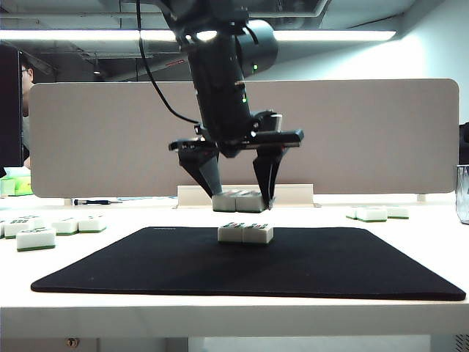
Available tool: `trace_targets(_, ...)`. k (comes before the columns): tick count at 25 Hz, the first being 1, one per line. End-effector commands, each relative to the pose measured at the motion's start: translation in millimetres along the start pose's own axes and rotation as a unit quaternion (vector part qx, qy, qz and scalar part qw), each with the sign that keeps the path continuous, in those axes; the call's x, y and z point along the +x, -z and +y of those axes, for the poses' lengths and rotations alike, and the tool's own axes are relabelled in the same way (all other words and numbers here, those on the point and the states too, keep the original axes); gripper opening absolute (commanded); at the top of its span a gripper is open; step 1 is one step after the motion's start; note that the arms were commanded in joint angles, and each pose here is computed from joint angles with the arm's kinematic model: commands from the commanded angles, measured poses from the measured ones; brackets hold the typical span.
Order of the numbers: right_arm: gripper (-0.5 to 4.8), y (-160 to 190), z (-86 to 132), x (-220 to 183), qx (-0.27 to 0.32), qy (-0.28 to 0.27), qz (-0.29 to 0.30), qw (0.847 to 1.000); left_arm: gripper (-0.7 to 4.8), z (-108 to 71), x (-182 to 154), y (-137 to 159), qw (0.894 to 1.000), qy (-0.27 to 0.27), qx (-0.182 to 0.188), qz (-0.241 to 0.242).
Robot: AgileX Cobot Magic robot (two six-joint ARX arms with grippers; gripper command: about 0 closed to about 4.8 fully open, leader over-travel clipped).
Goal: Arrange four mahjong tiles into a neat stack, creating two layers of paired tiles.
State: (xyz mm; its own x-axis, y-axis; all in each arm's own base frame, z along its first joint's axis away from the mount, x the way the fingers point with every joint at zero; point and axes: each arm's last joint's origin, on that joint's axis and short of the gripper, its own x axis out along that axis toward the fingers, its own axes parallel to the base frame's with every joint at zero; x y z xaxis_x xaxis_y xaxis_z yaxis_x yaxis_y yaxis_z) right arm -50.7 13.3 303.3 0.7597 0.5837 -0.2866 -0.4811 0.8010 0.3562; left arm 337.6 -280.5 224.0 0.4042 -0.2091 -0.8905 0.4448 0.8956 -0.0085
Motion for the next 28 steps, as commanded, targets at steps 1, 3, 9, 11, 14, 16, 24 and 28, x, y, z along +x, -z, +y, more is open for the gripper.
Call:
trace_targets(1,-0.01,1,1,-2,-0.008,-0.003,-0.009,1.0,2.36,-0.9,2,-7,0.999,0.014,-0.006,-0.029)
trace_targets(3,-0.01,1,1,-2,-0.008,-0.003,-0.009,1.0,2.37,-1.0,4,-7,0.999,0.013,-0.006,-0.029)
trace_targets(9,-0.01,1,1,-2,-0.008,-0.003,-0.009,1.0,2.37,-0.9,12,-5,1.0,0.01,-0.006,-0.021)
trace_targets(11,-0.01,1,1,-2,-0.008,-0.003,-0.009,1.0,2.37,-1.3,16,-4,1.0,0.009,-0.005,-0.017)
trace_targets(14,-0.01,1,1,-2,-0.008,-0.003,-0.009,1.0,2.38,-1.5,21,-3,1.0,0.009,-0.005,-0.011)
trace_targets(16,-0.01,1,1,-2,-0.008,-0.003,-0.009,1.0,2.74,-1.3,21,-3,1.0,0.006,-0.005,-0.012)
trace_targets(24,-0.01,1,1,-2,-0.008,-0.003,-0.009,1.0,3.42,-1.4,21,-3,1.0,0.007,-0.005,-0.013)
trace_targets(28,-0.01,1,1,-2,-0.008,-0.003,-0.009,1.0,3.56,-1.0,21,-3,1.0,0.006,-0.006,-0.013)
